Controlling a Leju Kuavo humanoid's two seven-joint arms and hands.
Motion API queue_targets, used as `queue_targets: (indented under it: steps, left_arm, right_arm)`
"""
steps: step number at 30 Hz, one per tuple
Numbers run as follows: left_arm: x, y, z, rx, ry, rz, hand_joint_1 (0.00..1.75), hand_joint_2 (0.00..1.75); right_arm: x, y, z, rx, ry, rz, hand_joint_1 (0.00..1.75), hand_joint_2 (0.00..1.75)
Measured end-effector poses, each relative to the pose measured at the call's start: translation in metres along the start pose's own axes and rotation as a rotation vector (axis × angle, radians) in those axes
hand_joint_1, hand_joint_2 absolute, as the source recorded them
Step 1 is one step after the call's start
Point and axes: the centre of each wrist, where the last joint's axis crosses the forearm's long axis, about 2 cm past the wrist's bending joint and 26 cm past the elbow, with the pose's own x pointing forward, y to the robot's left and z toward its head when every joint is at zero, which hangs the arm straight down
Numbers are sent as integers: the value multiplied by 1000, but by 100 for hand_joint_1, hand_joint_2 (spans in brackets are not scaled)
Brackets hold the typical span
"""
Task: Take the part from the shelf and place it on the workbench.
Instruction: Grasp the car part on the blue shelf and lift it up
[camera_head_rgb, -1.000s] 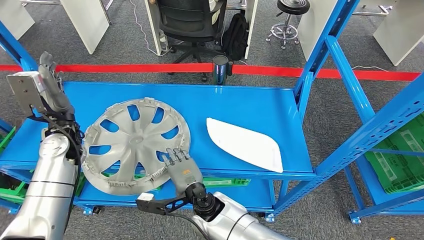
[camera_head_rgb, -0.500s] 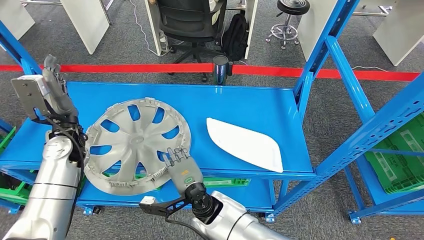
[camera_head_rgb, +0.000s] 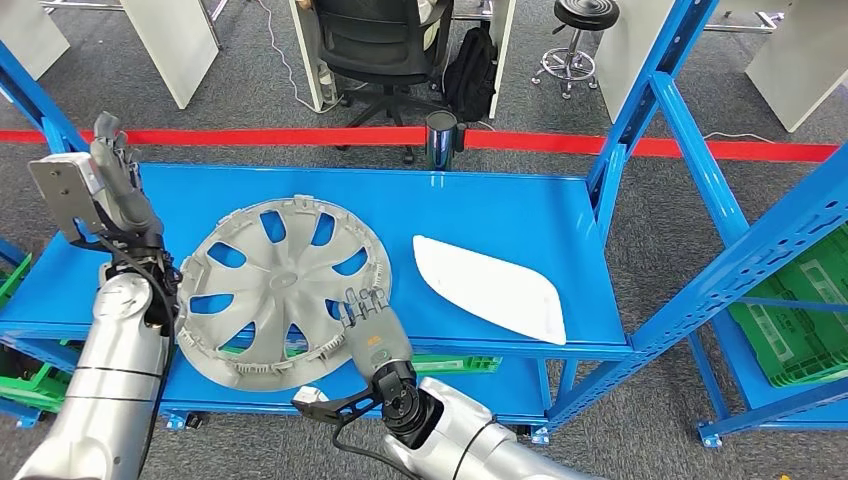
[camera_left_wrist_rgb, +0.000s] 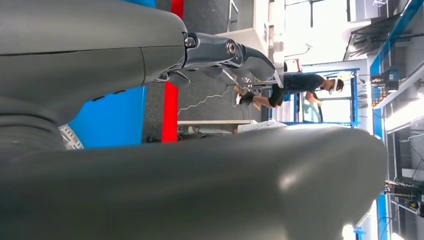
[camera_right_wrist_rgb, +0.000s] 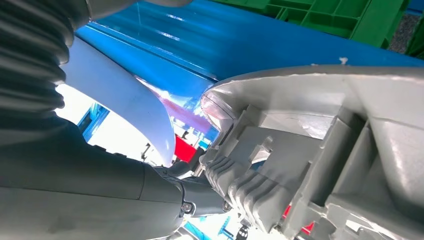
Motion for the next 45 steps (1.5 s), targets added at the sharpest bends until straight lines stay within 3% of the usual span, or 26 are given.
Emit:
queue_targets:
  steps: [45]
  left_arm:
    - [-3, -7, 3, -4, 9, 32, 0, 0]
  right_arm:
    - [4, 2, 2, -42, -60, 74, 0, 175]
